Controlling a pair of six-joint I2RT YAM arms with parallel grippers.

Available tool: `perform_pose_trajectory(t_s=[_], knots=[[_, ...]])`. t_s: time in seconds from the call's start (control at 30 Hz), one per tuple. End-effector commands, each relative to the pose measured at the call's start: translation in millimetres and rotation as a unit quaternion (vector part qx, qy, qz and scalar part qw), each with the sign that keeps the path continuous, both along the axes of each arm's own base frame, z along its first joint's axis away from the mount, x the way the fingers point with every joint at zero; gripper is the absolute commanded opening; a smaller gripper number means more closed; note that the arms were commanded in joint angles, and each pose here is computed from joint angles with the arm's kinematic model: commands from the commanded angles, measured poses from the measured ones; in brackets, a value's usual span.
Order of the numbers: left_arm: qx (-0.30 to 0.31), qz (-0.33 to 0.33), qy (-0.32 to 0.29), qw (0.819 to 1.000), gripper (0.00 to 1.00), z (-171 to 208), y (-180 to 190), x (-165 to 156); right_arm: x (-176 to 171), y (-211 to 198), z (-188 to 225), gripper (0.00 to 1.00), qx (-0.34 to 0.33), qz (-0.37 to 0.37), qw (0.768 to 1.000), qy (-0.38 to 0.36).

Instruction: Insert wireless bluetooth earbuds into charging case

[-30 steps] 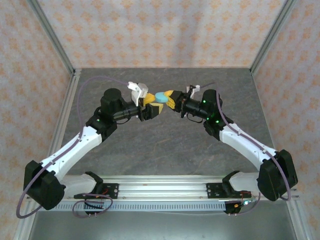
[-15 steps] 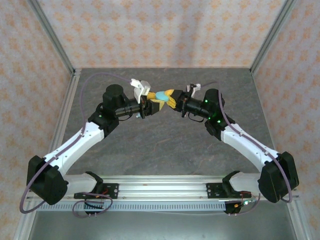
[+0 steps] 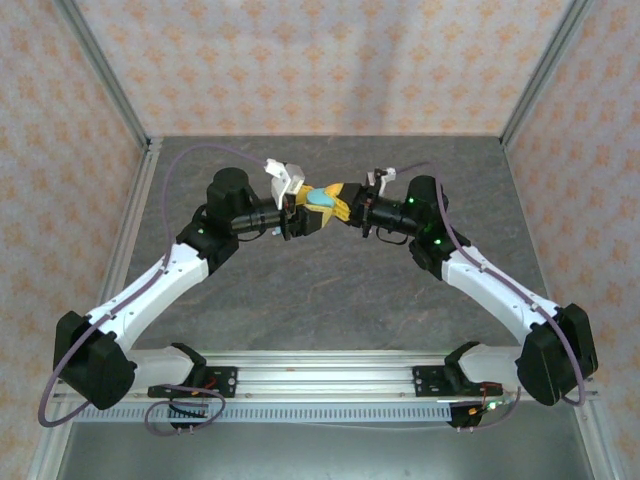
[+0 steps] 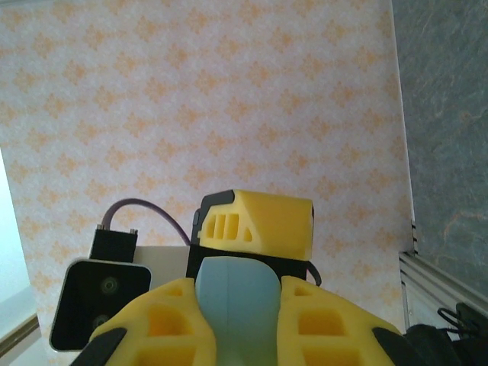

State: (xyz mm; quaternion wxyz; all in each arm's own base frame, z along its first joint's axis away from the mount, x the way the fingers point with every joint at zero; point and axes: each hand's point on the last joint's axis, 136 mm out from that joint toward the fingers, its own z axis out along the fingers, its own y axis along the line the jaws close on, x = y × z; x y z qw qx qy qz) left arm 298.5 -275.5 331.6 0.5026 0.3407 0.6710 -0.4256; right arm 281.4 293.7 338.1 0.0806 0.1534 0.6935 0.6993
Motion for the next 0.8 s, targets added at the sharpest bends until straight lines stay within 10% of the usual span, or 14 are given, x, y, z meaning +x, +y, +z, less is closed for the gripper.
perform_pose_trajectory(t_s=[0.0, 0.47, 0.77], knots=[[-0.005, -0.023, -0.027, 0.999, 0.50, 17, -2, -10, -11, 2, 26, 0.00, 0.012, 0.028, 0.999, -0.032], [-0.002, -0.038, -0.027, 0.999, 0.21, 18, -1, -20, -17, 3, 20, 0.04, -0.001, 0.041, 0.999, -0.031], [0.001, -0.041, -0.030, 0.999, 0.17, 19, 4, -31, -20, -5, 26, 0.43, -0.032, 0.028, 0.995, -0.093]])
